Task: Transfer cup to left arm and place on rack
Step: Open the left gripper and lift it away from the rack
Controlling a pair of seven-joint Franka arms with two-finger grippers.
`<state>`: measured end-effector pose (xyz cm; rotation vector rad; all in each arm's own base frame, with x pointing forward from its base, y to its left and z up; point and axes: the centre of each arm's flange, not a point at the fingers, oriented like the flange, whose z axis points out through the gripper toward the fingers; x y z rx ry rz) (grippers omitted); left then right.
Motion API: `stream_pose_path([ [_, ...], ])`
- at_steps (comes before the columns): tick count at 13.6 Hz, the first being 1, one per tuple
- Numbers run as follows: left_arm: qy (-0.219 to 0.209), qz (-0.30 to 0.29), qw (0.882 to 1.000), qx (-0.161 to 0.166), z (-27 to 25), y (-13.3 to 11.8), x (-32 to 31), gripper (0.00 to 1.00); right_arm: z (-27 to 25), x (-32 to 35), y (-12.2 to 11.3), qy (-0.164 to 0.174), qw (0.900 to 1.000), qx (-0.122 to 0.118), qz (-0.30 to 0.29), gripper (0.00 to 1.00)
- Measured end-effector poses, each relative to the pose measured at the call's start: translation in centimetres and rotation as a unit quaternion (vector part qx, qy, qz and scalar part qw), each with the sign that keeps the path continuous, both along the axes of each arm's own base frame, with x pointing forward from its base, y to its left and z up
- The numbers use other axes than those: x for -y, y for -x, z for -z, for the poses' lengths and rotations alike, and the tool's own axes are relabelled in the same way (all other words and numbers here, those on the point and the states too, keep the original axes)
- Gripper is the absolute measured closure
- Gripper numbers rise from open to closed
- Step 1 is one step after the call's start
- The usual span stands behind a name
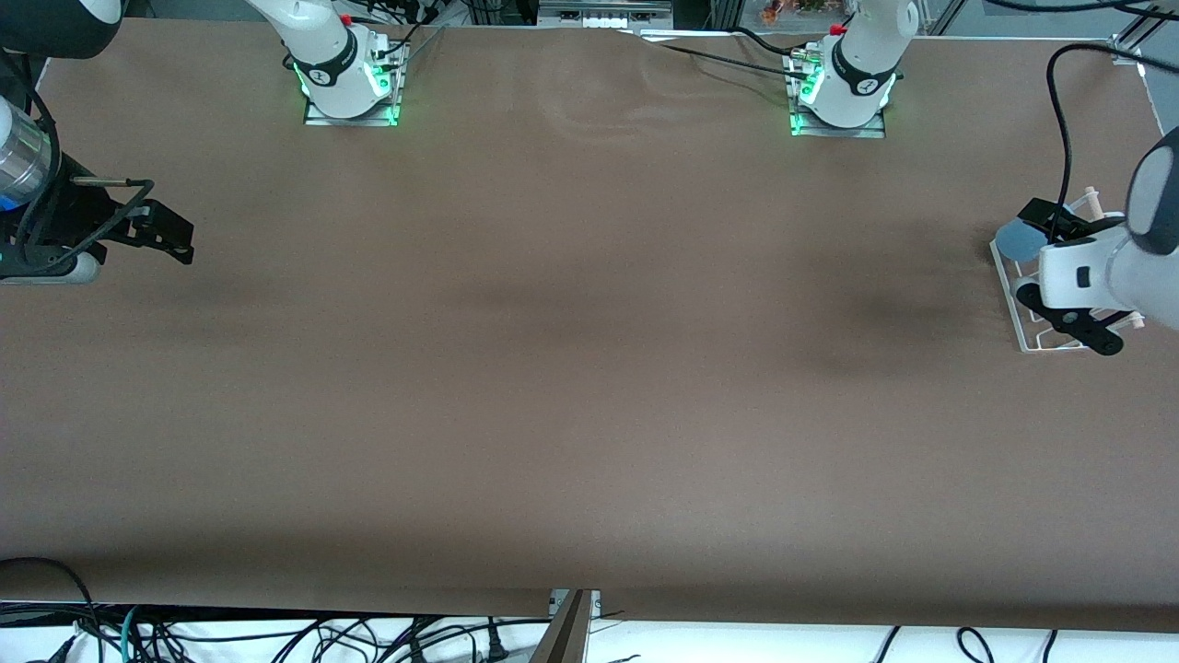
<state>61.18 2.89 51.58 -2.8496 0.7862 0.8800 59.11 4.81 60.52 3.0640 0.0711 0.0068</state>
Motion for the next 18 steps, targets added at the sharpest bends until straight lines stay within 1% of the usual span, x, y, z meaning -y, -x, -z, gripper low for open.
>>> stream_pose_path([
  [2,-0.002,-0.048,0.998,0.048,-2.2,-0.5,2.2,0.0,0.0,0.0,0.0,0.0,1.0,0.0,0.0,0.0],
  [4,0.003,-0.081,0.992,0.096,-4.5,-0.5,5.9,0.0,0.0,0.0,0.0,0.0,1.0,0.0,0.0,0.0],
  [6,0.03,-0.11,0.979,0.168,-7.5,-0.1,9.0,0.0,0.0,0.0,0.0,0.0,1.0,0.001,0.0,0.0],
  [7,0.035,-0.123,0.971,0.203,-8.9,0.7,10.2,0.0,0.0,0.0,0.0,0.0,1.0,0.001,0.0,0.0],
  [9,0.024,-0.147,0.954,0.262,-10.6,3.1,11.8,0.0,0.0,0.0,0.0,-0.003,1.0,0.001,0.0,0.0],
  [10,0.023,-0.162,0.945,0.284,-11.1,4.6,12.4,0.0,0.0,-0.1,0.0,-0.008,1.0,0.0,0.001,0.0],
  [12,0.027,-0.198,0.93,0.307,-11.5,6.7,11.8,0.0,0.0,-0.1,0.0,-0.017,1.0,-0.001,0.003,0.0],
  [14,0.027,-0.224,0.921,0.317,-11.8,7.1,9.1,0.0,0.0,0.2,0.0,-0.024,1.0,-0.002,0.007,0.0],
  [16,0.027,-0.24,0.917,0.317,-11.8,6.9,7.4,0.0,0.0,0.7,-0.1,-0.029,1.0,-0.002,0.011,0.0],
  [18,0.04,-0.257,0.914,0.312,-11.8,6.9,7.3,0.0,0.0,0.7,-0.1,-0.029,0.999,-0.002,0.012,0.0],
])
